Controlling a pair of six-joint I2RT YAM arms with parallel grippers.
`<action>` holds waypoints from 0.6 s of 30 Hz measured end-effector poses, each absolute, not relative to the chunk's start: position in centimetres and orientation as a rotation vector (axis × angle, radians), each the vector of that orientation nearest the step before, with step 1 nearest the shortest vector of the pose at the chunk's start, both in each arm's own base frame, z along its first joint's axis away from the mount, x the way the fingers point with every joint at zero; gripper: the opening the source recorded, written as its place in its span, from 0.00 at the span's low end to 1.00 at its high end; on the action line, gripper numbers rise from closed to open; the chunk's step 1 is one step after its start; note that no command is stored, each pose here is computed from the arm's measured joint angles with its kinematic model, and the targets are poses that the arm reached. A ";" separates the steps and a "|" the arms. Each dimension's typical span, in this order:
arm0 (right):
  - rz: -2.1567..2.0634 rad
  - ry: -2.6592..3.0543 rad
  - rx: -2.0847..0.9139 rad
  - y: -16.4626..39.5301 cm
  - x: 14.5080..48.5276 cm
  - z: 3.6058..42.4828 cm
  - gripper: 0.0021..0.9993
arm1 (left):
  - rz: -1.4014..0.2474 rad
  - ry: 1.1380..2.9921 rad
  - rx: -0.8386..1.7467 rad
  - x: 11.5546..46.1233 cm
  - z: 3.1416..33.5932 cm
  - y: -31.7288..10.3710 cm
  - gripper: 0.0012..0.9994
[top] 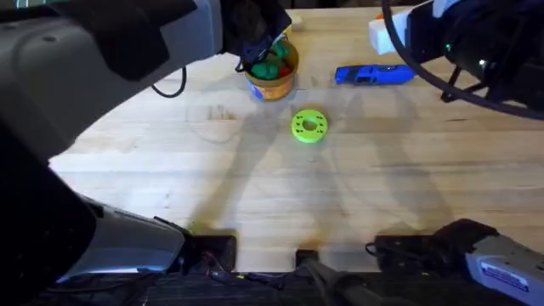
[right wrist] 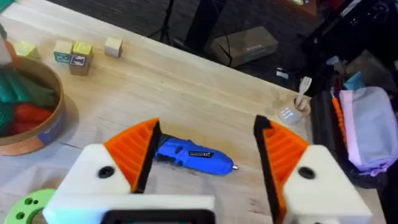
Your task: Pick up the gripper from the table and insert it into the empty holder that is missing its gripper. Then pick up a screw, insert it into the mounting hole, and use the screwdriver to tighten it. Finally, clean up the table by picking up the vegetable and placing it into the bucket.
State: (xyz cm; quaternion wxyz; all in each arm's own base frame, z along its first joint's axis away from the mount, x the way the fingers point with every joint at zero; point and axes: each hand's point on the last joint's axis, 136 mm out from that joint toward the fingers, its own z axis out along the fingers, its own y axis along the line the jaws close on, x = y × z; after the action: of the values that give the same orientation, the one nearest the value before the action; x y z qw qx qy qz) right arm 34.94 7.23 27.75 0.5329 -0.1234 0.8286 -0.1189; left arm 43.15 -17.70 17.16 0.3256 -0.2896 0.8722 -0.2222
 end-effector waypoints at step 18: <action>-0.294 2.133 -0.406 7.4 32.5 24.6 0.91 | -0.413 2.312 -0.282 41.8 20.4 -17.1 1.00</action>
State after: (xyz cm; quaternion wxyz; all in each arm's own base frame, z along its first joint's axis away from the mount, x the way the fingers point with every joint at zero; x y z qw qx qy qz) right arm 32.54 7.42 24.64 0.4577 -0.1646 0.8656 -0.1193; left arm 41.84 -17.10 20.44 0.3783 -0.1102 0.9047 -0.1617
